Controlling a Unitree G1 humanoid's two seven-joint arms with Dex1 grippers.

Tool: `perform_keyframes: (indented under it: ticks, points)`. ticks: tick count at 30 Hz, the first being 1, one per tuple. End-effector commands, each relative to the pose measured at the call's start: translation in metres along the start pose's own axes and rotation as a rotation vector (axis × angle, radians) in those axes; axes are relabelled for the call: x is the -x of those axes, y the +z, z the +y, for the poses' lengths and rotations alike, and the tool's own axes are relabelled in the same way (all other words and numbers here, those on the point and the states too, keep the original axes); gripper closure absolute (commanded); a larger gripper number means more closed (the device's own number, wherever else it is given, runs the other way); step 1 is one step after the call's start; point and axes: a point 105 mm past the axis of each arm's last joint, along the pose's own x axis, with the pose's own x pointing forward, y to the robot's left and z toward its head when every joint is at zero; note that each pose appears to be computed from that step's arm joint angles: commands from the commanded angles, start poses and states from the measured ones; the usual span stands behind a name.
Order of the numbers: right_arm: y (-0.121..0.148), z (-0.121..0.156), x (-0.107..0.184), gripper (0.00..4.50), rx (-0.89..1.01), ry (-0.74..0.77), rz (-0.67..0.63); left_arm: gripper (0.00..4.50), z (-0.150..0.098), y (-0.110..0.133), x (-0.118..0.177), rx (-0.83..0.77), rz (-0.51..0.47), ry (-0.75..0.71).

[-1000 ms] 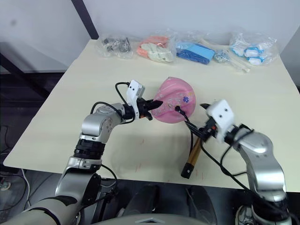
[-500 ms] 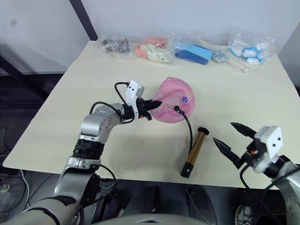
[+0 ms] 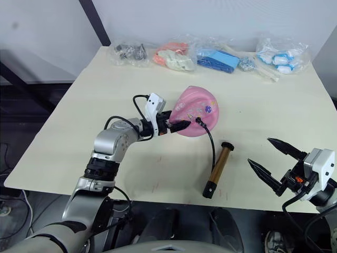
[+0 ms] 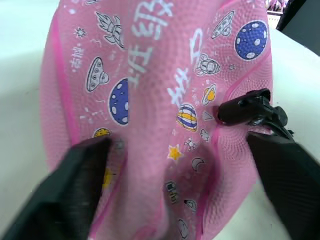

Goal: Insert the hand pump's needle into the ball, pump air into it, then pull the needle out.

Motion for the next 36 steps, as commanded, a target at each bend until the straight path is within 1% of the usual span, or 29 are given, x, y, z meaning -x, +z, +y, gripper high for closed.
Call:
perform_keyframes:
  ticks: [1, 10, 15, 21, 25, 28, 30, 33, 36]
  points:
    - [0.008, 0.002, 0.000, 0.00, 0.033, 0.014, -0.035, 0.02, -0.001, 0.009, 0.004, -0.022, -0.036, 0.003]
    - [0.004, 0.001, -0.005, 0.00, 0.033, 0.021, -0.030, 0.02, -0.011, 0.035, 0.014, -0.080, -0.114, -0.040]
    - [0.000, 0.002, -0.007, 0.00, 0.007, 0.013, -0.020, 0.02, -0.015, 0.042, 0.021, -0.117, -0.122, -0.067]
    - [-0.006, 0.004, -0.007, 0.00, -0.048, 0.023, 0.025, 0.02, -0.020, 0.050, 0.040, -0.186, -0.128, -0.145]
    - [-0.003, 0.004, -0.007, 0.00, -0.057, 0.035, 0.011, 0.02, -0.030, 0.047, 0.056, -0.217, -0.108, -0.249]
    - [0.000, 0.005, -0.004, 0.00, -0.046, 0.071, -0.007, 0.02, -0.051, 0.034, 0.071, -0.222, -0.041, -0.394]
    - [0.001, 0.006, 0.000, 0.00, -0.041, 0.092, -0.009, 0.02, -0.064, 0.025, 0.076, -0.222, 0.001, -0.451]
    - [0.001, 0.006, 0.006, 0.00, -0.033, 0.107, -0.006, 0.02, -0.077, 0.016, 0.076, -0.204, 0.041, -0.484]
    - [0.002, 0.006, 0.014, 0.00, -0.029, 0.139, -0.009, 0.02, -0.088, 0.006, 0.066, -0.176, 0.075, -0.466]
